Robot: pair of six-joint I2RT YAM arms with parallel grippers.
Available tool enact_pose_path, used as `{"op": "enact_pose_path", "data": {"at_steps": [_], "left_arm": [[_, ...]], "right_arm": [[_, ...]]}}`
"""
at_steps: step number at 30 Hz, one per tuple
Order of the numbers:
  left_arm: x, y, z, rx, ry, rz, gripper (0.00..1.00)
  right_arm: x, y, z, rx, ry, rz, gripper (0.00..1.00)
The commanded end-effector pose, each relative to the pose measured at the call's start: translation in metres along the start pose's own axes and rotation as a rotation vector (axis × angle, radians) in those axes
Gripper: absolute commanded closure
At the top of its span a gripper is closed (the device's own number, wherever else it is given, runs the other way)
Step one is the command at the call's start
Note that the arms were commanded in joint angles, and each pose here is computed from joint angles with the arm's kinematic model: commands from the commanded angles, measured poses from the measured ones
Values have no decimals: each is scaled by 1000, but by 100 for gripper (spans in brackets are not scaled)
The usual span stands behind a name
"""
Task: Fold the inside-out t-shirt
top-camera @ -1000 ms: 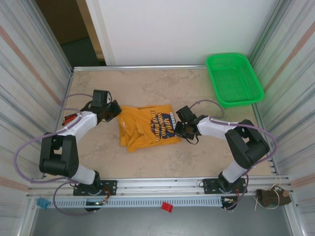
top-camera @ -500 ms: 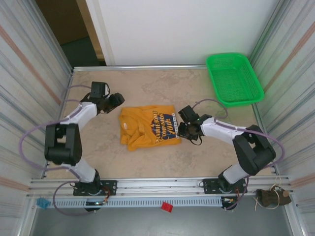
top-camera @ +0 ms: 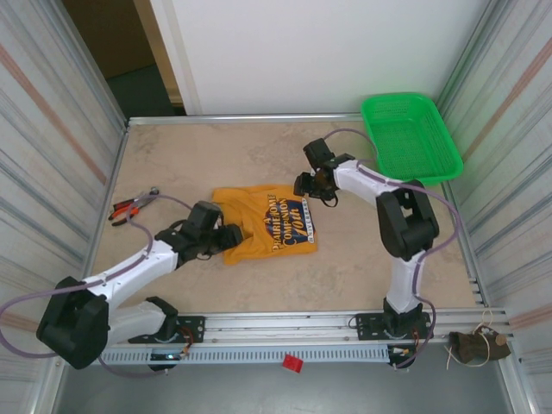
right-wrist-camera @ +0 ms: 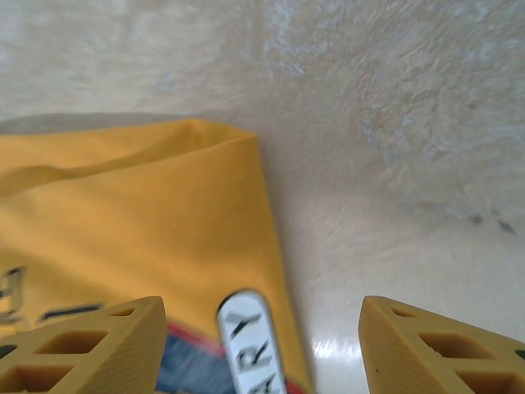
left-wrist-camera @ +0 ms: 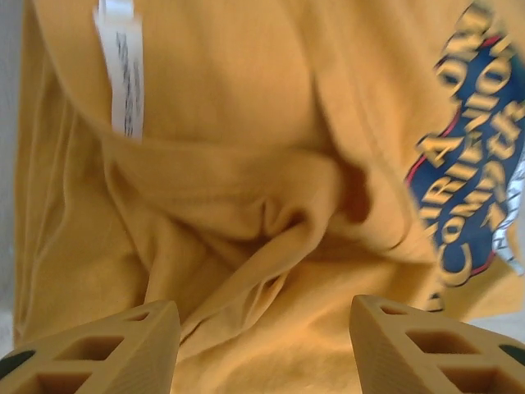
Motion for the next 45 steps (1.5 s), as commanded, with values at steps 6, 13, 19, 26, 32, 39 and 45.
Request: {"op": "enact_pose_path", "data": {"at_steps": [6,13,19,26,32,39,45], "left_arm": [[14,15,-17,-5,5,-75,44],[20,29,-24,10,24,-70,95],[42,17,-15,8,-24,-111,100],[78,23,-5,-29,-115,-115,100],[112,52,-15,-36,-101,-84,100],[166,90,-31,-19,-21,-35,91],[223,62,-23,-11,-23,-102,41]], "right_arm": [[-4,37,-4,69,9,116,50],[-2,43,-8,103,80,114,100],[-18,28,-64,-47,237,78,100],[-66,0,-103,-149,395,43,100],[-111,-17,-105,-161,493,35,100],[-174,-38,-85,-182,566,51,98],[-170,-92,-73,-142,550,-98,52]]}}
Point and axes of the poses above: each hand's point on the last joint's axis, 136 mm out from that joint toward the fingers, its own y axis out along the fingers, its own z axis along the line the jaws close on, x = y × z, the point moved 3 cm from there along -y, back along the fingers, and after that the axes turned 10 degrees about -y, right-handed, at the moved point
